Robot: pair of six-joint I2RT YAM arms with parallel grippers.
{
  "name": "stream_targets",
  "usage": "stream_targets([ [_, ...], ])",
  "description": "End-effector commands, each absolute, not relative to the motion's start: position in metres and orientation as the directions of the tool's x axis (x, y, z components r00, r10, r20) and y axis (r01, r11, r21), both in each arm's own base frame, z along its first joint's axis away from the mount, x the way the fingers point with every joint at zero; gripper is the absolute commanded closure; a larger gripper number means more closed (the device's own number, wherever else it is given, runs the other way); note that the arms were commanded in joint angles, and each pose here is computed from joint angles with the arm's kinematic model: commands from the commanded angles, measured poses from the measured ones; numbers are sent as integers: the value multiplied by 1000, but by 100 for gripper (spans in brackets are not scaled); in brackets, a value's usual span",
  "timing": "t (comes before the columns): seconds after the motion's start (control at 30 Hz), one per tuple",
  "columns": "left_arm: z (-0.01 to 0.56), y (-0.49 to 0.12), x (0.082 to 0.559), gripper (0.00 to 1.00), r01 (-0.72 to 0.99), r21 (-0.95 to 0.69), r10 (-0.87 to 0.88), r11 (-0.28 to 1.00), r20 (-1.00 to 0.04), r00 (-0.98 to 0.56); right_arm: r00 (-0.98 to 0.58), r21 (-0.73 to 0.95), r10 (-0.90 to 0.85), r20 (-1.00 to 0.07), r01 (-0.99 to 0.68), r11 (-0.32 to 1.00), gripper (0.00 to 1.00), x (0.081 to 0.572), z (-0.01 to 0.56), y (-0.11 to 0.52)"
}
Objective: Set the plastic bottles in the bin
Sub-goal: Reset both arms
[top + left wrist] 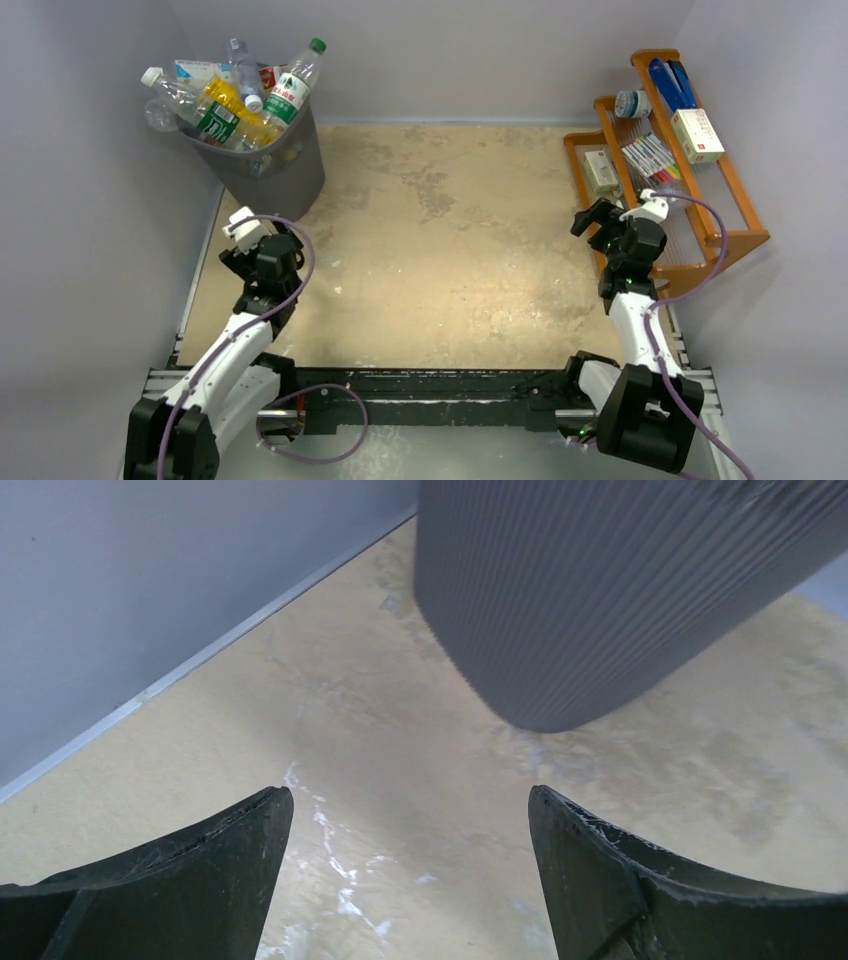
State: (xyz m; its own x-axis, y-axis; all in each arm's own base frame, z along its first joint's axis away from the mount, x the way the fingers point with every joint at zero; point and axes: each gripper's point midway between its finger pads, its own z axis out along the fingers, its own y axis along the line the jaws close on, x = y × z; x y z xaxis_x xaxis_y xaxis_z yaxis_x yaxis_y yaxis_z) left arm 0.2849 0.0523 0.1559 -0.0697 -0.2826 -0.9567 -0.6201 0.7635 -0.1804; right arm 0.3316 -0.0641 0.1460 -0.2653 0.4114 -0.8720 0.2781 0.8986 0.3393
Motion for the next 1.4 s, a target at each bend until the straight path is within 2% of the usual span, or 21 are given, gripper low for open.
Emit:
stream_targets([
  [0.0, 146, 64, 299, 12, -596, -114, -193, 795, -979, -70, -28, 229, 247, -969, 291, 929, 0, 350, 196, -93],
  [0.1, 131, 72, 301, 12, -589, -82, -162, 804, -983, -85, 17, 206, 214, -977, 354, 912, 0, 348, 194, -107],
  [0.37, 102, 80, 318, 12, -522, -46, -118, 852, -987, -105, 156, 234, 191, -969, 333, 913, 0, 357, 190, -109],
  [0.53, 100, 80, 335, 12, -512, -76, -142, 855, -986, -91, 112, 184, 154, -982, 358, 915, 0, 374, 166, -102],
  [0.97, 100, 77, 360, 12, -458, -143, -162, 877, -987, -1, 108, 118, 78, -991, 435, 893, 0, 380, 166, -110],
  [1.37, 72, 52, 385, 11, -314, -64, -108, 947, -986, -125, 45, 22, 5, -999, 393, 919, 0, 407, 154, -95],
])
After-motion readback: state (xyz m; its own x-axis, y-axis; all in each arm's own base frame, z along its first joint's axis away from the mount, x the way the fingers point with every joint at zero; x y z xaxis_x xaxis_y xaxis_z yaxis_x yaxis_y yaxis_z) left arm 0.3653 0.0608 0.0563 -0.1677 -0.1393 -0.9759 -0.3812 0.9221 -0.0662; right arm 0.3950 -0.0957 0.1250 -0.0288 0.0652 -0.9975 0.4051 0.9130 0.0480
